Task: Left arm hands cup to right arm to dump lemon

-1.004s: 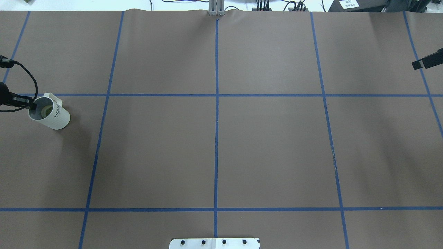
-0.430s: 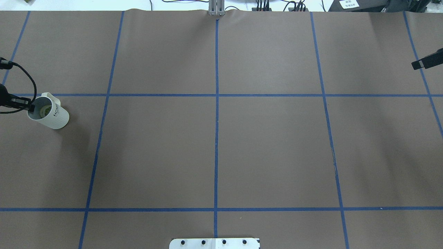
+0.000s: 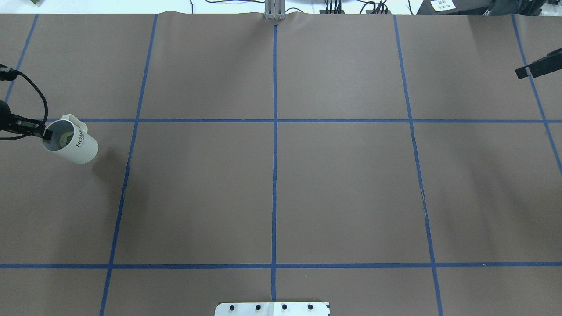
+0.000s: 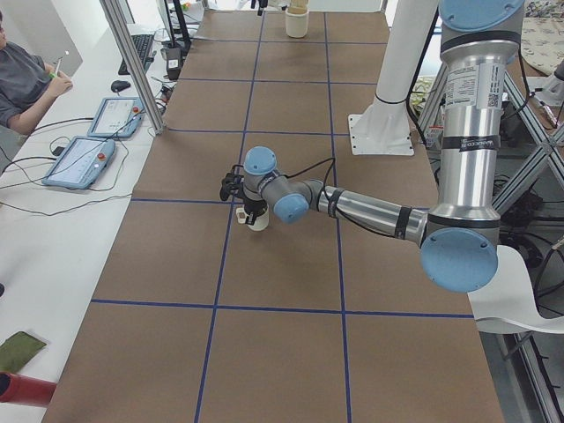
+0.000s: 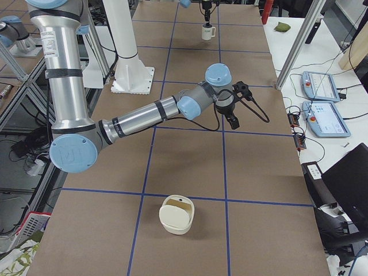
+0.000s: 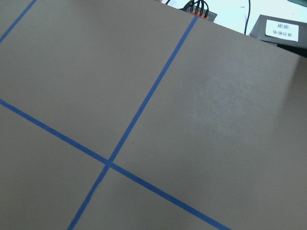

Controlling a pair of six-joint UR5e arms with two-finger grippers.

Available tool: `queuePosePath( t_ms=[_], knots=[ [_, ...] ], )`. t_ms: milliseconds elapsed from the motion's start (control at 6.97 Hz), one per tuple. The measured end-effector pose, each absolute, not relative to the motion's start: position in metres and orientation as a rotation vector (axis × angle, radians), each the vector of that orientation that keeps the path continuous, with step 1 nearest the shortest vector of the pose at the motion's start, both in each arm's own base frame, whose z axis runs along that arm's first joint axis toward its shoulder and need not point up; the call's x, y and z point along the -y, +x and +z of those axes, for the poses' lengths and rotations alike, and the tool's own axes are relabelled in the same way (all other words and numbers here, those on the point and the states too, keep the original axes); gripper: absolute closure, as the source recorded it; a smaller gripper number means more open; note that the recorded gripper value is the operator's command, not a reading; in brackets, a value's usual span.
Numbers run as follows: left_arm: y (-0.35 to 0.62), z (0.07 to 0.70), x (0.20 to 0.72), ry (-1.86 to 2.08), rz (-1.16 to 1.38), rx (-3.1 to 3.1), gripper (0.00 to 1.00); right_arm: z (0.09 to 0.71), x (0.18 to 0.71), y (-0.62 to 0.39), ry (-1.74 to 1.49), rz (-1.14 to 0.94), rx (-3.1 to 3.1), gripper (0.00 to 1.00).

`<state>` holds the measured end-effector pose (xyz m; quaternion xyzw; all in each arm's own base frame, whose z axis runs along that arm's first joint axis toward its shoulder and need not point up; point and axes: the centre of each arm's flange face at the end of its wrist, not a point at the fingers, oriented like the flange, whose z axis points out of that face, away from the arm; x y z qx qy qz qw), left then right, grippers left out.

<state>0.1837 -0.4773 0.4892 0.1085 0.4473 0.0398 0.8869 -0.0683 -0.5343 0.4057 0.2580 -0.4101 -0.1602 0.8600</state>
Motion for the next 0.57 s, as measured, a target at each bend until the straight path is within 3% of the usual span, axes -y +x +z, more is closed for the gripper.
queuePosePath(
  t_ms=[573],
  knots=[
    [0.197,0.373,0.515,0.195,-0.113,-1.045,1.0,0.34,0.571,-0.148,0.829,-0.533,0.846,0.02]
  ],
)
